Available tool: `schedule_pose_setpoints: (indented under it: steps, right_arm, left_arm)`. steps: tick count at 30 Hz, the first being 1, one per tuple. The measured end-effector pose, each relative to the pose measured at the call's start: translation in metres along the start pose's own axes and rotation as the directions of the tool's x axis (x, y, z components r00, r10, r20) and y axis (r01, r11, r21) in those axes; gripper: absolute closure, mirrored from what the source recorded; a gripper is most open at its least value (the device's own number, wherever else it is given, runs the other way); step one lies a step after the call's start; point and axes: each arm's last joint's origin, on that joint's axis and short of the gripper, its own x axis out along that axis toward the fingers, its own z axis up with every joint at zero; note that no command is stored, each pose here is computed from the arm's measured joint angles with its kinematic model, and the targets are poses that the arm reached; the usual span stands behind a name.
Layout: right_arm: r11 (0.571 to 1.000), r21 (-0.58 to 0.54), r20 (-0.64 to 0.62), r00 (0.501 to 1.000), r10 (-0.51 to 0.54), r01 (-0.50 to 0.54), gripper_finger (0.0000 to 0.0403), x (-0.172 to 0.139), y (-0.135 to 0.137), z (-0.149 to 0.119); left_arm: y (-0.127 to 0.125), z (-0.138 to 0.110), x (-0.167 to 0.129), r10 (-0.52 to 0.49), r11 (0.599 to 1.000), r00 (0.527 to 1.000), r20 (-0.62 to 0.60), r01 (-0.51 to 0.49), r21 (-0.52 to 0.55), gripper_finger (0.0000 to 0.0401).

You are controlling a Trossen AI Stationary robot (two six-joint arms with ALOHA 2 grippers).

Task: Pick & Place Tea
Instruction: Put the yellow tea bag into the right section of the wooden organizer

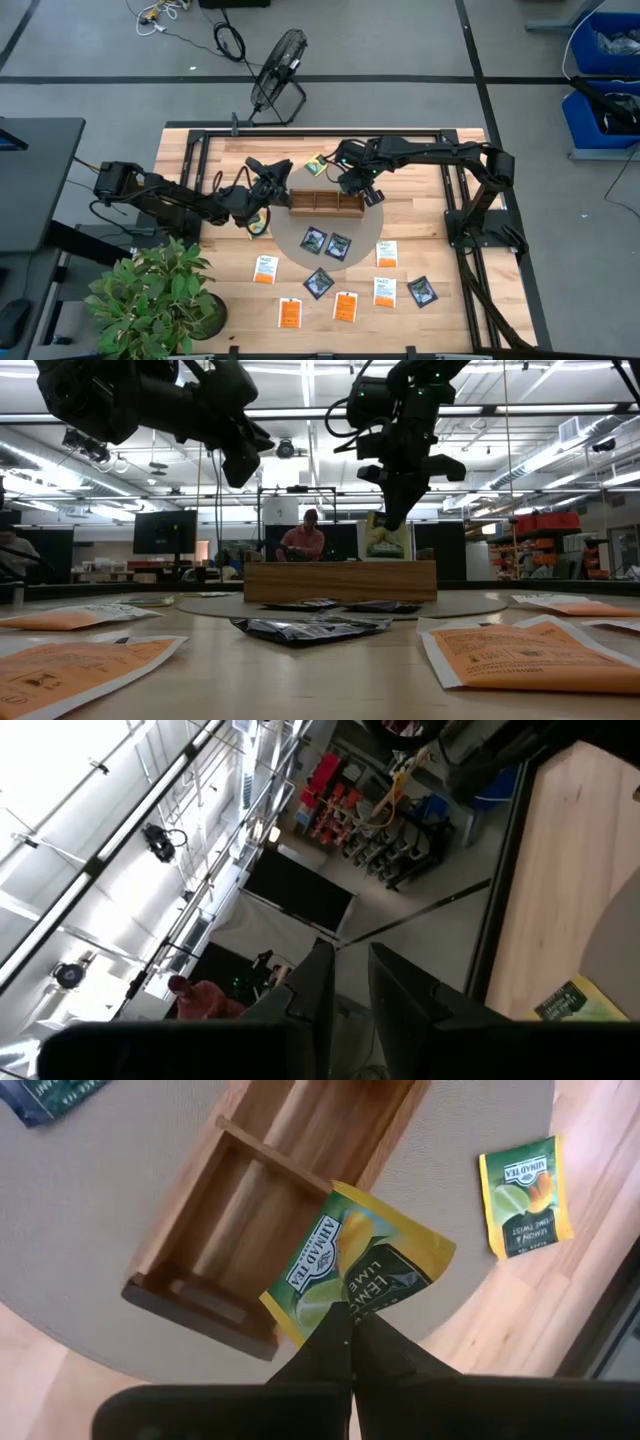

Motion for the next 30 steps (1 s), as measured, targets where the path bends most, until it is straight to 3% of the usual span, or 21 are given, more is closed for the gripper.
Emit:
schedule_pose_setpoints:
  steps: [16, 30]
  right_arm:
    - [0.999, 0.043, -0.073, 0.997, 0.009, -0.006, 0.0403, 0.008, 0.005, 0.001]
    - [0.999, 0.034, -0.133, 0.991, 0.023, -0.019, 0.0394, 0.027, 0.012, 0.010]
  left_arm:
    - [-0.011, 0.000, -0.009, -0.050, 0.997, 0.998, -0.046, 0.053, 0.063, 0.0330]
    - [-0.012, 0.002, -0.014, -0.025, 0.997, 0.995, -0.095, 0.032, 0.068, 0.0330]
